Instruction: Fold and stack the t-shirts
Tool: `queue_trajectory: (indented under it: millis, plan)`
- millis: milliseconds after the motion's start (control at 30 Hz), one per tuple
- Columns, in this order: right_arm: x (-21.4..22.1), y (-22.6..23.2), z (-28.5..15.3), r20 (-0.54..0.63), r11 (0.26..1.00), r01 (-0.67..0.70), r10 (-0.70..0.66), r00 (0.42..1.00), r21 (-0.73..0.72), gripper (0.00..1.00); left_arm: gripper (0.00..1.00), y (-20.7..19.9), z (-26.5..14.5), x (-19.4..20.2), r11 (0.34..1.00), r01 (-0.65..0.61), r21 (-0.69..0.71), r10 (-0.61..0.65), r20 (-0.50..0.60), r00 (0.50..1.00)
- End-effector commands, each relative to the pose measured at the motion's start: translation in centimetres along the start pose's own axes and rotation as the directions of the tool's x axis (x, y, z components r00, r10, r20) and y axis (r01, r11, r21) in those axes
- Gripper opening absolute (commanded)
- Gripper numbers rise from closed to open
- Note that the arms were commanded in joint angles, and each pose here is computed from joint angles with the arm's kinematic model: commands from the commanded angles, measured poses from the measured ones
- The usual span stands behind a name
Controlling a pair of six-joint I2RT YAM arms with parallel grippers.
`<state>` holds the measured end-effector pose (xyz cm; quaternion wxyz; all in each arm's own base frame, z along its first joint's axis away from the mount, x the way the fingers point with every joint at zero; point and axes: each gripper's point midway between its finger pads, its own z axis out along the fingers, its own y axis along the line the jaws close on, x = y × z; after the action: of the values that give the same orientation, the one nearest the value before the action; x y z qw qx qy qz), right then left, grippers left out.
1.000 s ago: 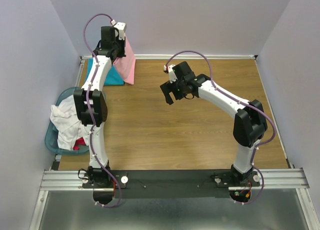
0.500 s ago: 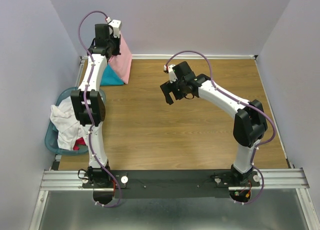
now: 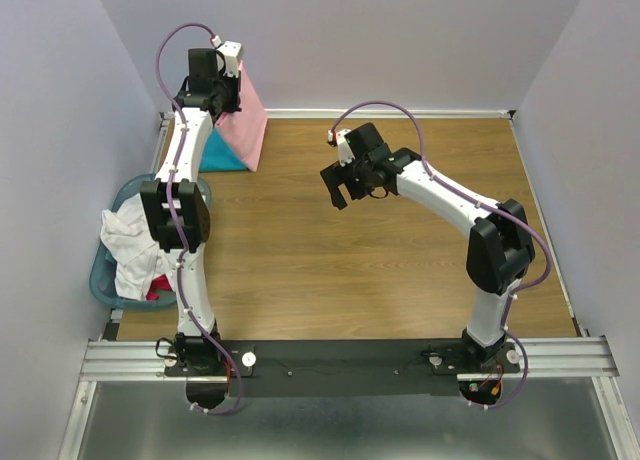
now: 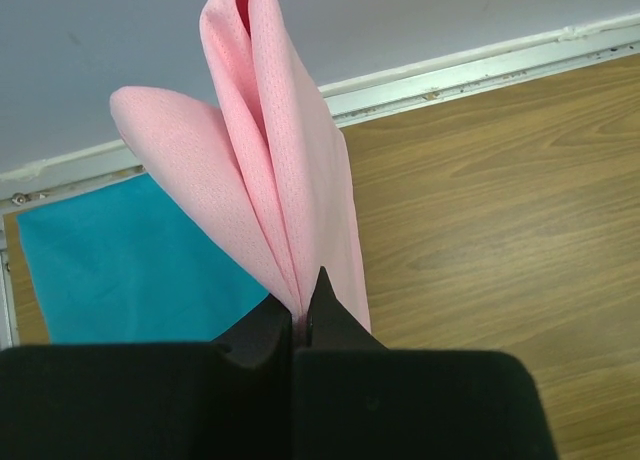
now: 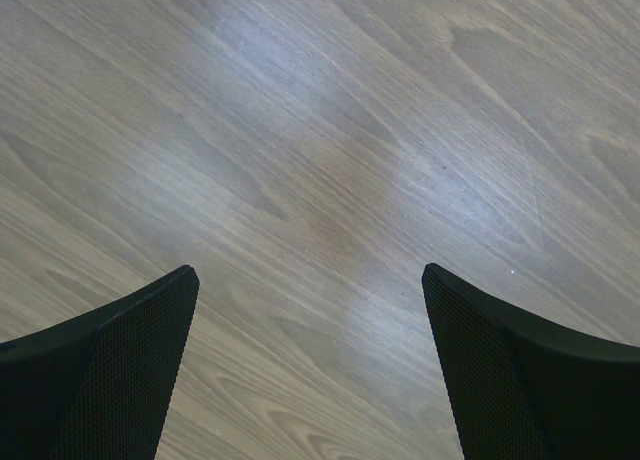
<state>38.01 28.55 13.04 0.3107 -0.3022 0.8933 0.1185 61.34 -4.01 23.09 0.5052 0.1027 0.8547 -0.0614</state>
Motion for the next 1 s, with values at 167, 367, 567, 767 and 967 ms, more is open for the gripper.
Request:
queue_trajectory:
  millis: [167, 367, 567, 767, 967]
  plan:
    - [0.5, -0.1, 0.4, -0.018, 1.000, -0.003, 0.004, 1.000, 0.007, 1.00, 0.00, 3.2, -2.0, -3.3, 1.000, 0.003, -0.012, -0.002, 0.085, 0.996]
    - [0.7, -0.2, 0.6, -0.024, 1.000, -0.008, 0.008, 1.000, 0.006, 1.00, 0.00, 5.6, -0.4, -1.0, 1.000, 0.003, -0.018, -0.002, 0.044, 0.999]
    - [1.2, -0.1, 1.0, -0.039, 1.000, -0.005, 0.006, 0.999, 0.005, 1.00, 0.00, 6.7, 1.8, 2.8, 1.000, 0.021, 0.019, -0.021, -0.032, 0.999]
    - [1.2, 0.0, 1.3, -0.045, 1.000, -0.006, 0.006, 0.999, -0.002, 1.00, 0.00, 8.2, 2.6, 4.9, 0.999, 0.036, 0.011, -0.035, -0.061, 0.998]
    - [1.6, 0.2, 1.5, -0.056, 1.000, -0.006, 0.005, 0.998, -0.010, 1.00, 0.00, 10.2, 2.6, 5.3, 1.000, 0.004, -0.026, -0.006, -0.056, 0.998]
